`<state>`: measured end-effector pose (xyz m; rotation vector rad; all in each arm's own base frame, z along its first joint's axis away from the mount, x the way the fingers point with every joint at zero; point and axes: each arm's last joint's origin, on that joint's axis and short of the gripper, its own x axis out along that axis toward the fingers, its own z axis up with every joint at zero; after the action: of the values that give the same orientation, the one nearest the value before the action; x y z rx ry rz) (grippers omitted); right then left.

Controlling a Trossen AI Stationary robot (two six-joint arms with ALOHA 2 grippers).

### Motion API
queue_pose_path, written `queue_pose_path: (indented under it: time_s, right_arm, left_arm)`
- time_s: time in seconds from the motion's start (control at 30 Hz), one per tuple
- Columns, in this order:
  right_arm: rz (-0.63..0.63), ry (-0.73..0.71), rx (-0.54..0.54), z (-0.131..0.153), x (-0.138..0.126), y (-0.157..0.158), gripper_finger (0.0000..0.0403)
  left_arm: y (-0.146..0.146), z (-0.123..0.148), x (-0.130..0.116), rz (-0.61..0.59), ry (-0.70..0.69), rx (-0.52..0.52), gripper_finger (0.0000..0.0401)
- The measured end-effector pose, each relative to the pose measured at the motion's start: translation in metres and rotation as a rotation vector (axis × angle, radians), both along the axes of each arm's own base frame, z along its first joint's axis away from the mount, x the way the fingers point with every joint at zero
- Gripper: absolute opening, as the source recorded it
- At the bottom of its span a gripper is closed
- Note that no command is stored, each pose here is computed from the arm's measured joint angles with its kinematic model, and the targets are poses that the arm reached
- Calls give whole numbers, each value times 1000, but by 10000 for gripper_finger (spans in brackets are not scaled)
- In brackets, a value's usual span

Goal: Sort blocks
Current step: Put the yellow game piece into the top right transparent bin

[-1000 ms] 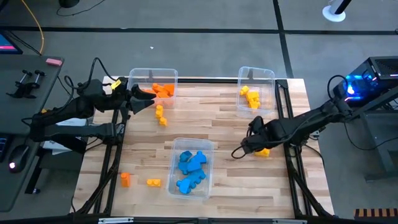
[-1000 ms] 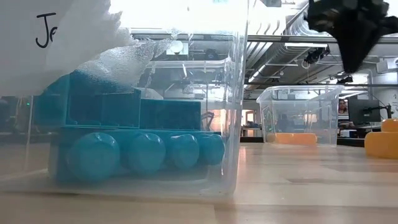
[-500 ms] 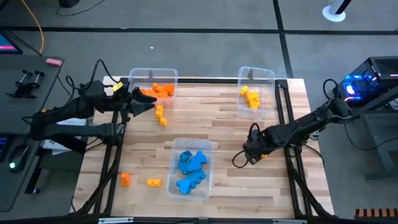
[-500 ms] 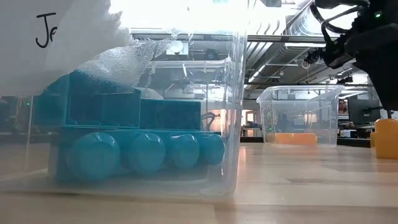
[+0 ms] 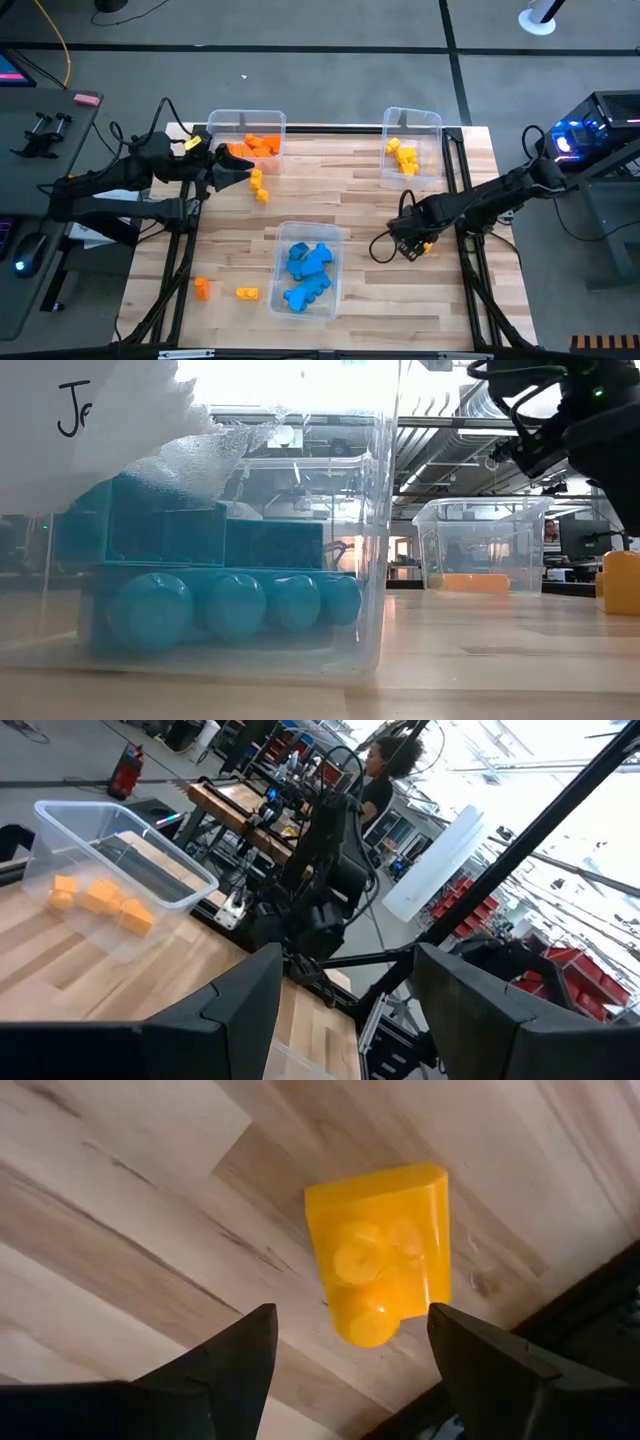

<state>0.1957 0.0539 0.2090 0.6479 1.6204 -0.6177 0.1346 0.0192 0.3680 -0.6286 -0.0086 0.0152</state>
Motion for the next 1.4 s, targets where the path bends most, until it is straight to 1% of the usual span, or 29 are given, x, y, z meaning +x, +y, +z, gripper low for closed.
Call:
queue_pose_path:
  time_s: [0.17,0.37,0.57,0.67,0.93,1.03,1.13,1.4]
  right_arm:
    - [38,-10,10,0,2,-8,256]
    - [49,-67,25,-2,9,-16,256]
    - [24,48,82,-28,-9,-19,256]
    - [25,31,105,-36,-10,-17,256]
    - [58,-8,77,-34,-7,-16,255]
    - [68,-20,76,-28,-3,-16,244]
    - [100,-30,53,-22,-1,-16,230]
    - [117,-11,84,-26,-4,-16,187]
  left_arm:
    - [-2,-2,4,-17,13,-9,213]
    - [-5,-3,6,-39,22,-10,213]
    - [-7,-3,8,-56,27,-11,213]
    - [-8,-3,8,-65,26,-18,213]
    - [-8,-3,8,-51,26,-19,213]
    - [-8,-3,8,-50,26,-19,213]
    - [-8,-3,8,-50,26,-19,213]
    - [-8,-3,8,-49,26,-19,213]
